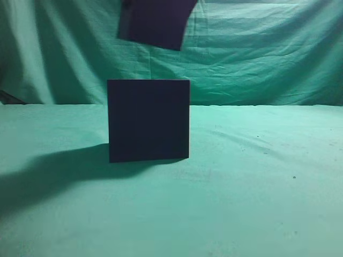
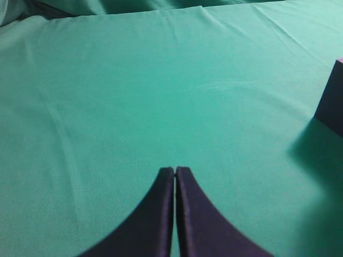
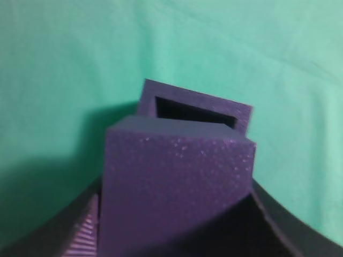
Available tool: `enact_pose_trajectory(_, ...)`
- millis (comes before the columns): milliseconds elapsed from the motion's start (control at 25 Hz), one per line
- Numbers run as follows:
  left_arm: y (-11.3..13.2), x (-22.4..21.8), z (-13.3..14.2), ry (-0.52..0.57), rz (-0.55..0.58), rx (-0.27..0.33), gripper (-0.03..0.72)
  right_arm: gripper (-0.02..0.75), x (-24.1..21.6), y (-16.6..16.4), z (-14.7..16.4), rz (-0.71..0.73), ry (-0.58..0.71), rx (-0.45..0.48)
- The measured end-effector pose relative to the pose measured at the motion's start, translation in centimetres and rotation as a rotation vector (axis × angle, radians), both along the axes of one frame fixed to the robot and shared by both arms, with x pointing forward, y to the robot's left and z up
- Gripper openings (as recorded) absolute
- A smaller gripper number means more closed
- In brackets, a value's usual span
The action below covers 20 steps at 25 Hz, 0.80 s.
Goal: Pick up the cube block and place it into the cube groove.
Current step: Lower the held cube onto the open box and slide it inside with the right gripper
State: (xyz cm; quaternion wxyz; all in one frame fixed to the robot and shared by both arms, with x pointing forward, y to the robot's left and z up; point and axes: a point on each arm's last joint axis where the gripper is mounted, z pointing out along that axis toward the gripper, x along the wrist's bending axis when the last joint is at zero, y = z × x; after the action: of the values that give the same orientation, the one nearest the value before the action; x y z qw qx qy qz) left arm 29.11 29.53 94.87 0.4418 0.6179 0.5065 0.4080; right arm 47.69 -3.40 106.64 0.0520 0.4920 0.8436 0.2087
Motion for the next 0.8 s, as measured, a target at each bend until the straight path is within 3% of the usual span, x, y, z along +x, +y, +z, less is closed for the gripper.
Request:
enact_pose_trajectory(360, 0.0, 0.0, 0.0, 0.0, 0.0, 0.0, 0.0, 0.445, 0.9, 1.7, -2.8, -0.053, 0.028, -0.005)
enact_pose_trajectory(800, 0.0, 0.0, 0.0, 0.0, 0.0, 0.0, 0.0, 0.445, 1.1, 1.4, -3.7, -0.078, 0.043, -0.074)
